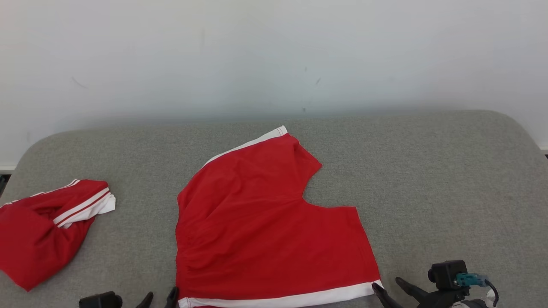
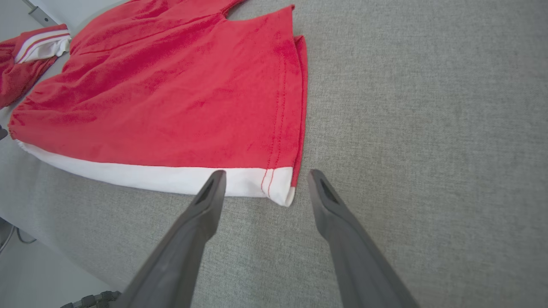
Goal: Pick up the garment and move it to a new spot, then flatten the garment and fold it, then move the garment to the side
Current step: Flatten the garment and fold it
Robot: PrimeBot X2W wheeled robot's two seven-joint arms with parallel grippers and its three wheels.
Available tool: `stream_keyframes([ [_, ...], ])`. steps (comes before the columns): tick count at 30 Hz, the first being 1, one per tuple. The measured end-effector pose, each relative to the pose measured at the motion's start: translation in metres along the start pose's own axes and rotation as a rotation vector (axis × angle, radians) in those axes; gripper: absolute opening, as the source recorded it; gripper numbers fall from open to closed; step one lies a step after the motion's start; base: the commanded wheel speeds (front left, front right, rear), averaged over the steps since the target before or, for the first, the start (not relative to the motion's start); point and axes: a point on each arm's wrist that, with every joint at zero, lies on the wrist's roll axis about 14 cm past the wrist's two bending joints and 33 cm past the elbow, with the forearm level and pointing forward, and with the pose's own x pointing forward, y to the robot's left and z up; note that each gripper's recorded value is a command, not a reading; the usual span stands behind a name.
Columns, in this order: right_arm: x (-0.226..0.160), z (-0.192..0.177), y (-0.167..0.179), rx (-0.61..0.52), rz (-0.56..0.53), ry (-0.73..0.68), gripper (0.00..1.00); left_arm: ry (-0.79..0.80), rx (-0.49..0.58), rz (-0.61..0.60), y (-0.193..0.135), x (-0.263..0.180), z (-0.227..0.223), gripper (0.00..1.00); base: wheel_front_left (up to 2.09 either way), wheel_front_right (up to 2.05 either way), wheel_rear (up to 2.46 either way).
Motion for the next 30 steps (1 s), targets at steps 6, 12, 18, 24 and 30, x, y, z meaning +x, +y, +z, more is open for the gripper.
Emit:
stream_keyframes([
  [6,-0.004,0.034,0.005,-0.001,0.013,-0.125,1.0,-0.174,0.052,0.024,0.003,-0.003,0.04,1.0,0.0,0.0,0.0],
  [12,-0.012,0.078,0.001,-0.038,-0.035,-0.319,1.0,-0.274,0.104,0.011,-0.005,-0.006,0.067,1.0,0.0,0.0,0.0],
  [18,-0.026,0.107,-0.017,-0.053,-0.13,-0.462,1.0,-0.346,0.089,0.03,-0.001,-0.009,0.087,1.0,0.0,0.0,0.0],
  [24,-0.039,0.107,-0.02,-0.078,-0.152,-0.508,1.0,-0.348,0.073,0.085,0.017,-0.021,0.08,1.0,0.0,0.0,0.0],
  [30,-0.056,0.106,-0.034,-0.091,-0.216,-0.541,1.0,-0.353,0.054,0.143,0.025,-0.029,0.067,1.0,0.0,0.0,0.0],
])
